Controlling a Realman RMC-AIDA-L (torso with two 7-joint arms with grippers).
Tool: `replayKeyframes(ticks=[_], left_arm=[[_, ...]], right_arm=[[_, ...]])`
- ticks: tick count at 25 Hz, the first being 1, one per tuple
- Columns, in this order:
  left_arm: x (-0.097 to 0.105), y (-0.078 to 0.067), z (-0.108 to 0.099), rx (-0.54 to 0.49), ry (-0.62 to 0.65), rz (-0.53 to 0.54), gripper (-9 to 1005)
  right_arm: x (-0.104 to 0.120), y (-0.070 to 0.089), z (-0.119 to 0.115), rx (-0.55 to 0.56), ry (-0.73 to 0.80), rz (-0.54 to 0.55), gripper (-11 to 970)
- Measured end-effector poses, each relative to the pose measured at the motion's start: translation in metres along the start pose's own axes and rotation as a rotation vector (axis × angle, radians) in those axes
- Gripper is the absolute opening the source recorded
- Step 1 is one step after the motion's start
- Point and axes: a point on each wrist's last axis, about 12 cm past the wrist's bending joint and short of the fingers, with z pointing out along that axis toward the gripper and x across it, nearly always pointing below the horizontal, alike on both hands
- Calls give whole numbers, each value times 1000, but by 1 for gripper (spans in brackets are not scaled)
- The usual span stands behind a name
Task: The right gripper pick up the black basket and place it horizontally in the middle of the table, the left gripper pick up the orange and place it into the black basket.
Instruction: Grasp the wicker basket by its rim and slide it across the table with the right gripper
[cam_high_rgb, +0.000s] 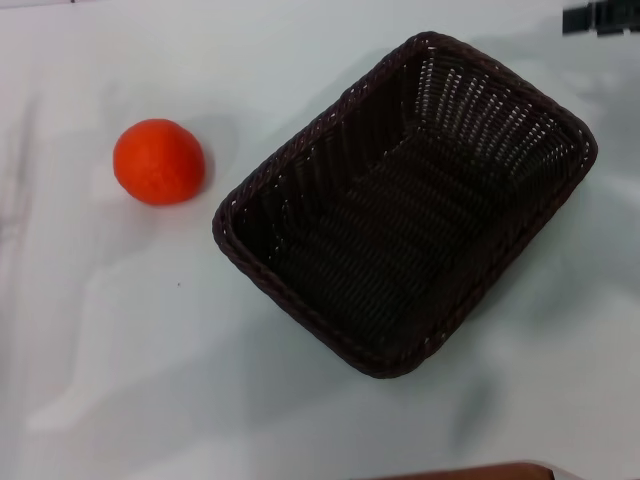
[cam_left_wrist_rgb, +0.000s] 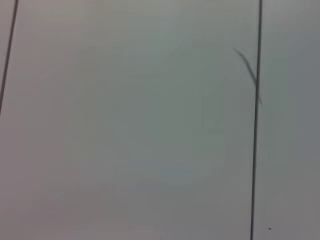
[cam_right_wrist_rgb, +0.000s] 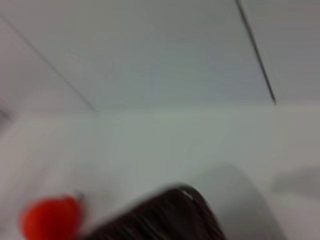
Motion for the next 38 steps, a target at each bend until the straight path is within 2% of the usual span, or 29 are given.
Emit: replayKeyframes(ticks=[5,18,24,29,35,38], left_arm=[[0,1,-3,-6,1,0,892],[0,1,-8,-10,-8,-8,891],[1,1,-9,-9,-5,-9,891],[3,0,-14,-14,8,-14,890],[4,1,-15,-16,9,-15,890],[4,0,-14,-15,8,-15,889]], right_arm=[[17,-11,16,-139,-177,-4,745],[15,-30,66,-161,-283,-84,745],[10,-29,89,-217,-297,-108,731],[5,-25,102,-221,-296,-108,720],[4,-25,106,-197,-268,-105,549],[3,-24,104,-190,-262,-100,412]])
